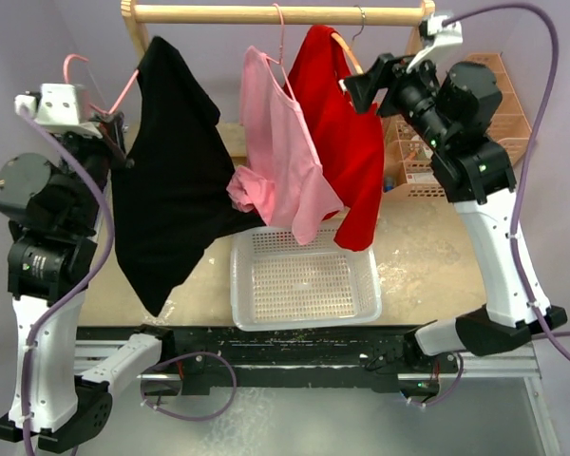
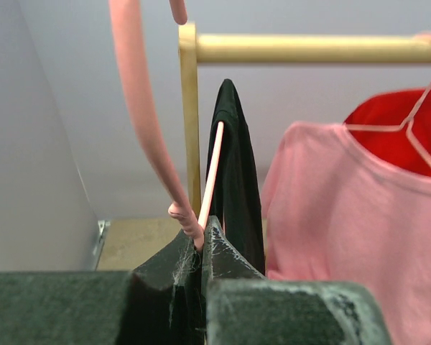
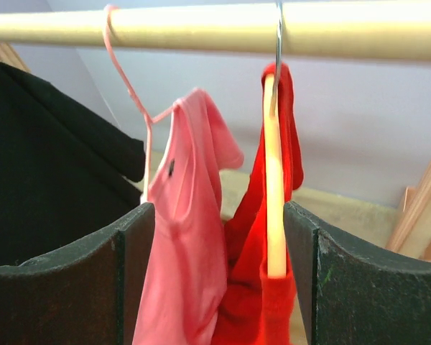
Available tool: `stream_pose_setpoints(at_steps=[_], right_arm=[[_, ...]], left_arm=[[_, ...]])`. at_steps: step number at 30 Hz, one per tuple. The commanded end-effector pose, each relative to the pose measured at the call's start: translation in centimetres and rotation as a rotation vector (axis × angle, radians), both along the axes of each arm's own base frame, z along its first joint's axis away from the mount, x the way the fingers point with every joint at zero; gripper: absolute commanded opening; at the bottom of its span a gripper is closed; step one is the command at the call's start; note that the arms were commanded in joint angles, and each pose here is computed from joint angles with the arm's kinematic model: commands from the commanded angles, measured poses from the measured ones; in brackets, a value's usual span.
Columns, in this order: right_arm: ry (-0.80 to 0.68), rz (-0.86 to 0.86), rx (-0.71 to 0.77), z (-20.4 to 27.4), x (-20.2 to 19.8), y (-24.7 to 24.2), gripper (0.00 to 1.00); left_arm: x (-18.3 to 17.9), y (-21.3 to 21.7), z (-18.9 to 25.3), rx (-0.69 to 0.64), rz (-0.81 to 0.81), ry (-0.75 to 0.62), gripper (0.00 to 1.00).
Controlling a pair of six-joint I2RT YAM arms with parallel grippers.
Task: Remove the t-shirt from the hanger
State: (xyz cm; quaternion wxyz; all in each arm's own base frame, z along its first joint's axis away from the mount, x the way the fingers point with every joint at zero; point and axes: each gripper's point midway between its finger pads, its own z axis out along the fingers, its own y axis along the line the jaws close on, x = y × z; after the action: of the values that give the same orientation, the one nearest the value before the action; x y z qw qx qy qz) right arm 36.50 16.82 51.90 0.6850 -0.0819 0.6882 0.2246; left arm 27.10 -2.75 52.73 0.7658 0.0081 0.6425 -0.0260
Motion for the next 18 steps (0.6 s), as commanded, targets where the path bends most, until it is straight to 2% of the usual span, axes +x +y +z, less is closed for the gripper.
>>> stream_pose_setpoints(at_steps=[1, 6, 12, 15, 18], right_arm=[[-0.119, 0.011, -0.016, 5.2, -1.0, -0.2, 0.75], [-0.134, 0.019, -0.043, 6.6, 0.3, 0.4, 0.75], [-0.222, 0.078, -0.012, 9.1, 0.1, 1.5, 0.77], [-0.219, 0.092, -0.019, 8.6, 0.2, 1.8, 0.77], [-0.210, 0.114, -0.014, 7.5, 0.1, 2.2, 0.78]], left_arm=[[-3.8, 0.8, 9.1, -0.008, 0.003, -0.267, 0.00], [-5.9, 0.8, 12.3, 0.004, -0.010, -0.348, 0.00], [-8.6, 2.5, 13.4, 0.018, 0.057, -0.379, 0.00], [-10.2, 3.5, 13.5, 0.019, 0.097, -0.393, 0.00], [-11.7, 3.3, 13.8, 0.006, 0.067, -0.410, 0.00]])
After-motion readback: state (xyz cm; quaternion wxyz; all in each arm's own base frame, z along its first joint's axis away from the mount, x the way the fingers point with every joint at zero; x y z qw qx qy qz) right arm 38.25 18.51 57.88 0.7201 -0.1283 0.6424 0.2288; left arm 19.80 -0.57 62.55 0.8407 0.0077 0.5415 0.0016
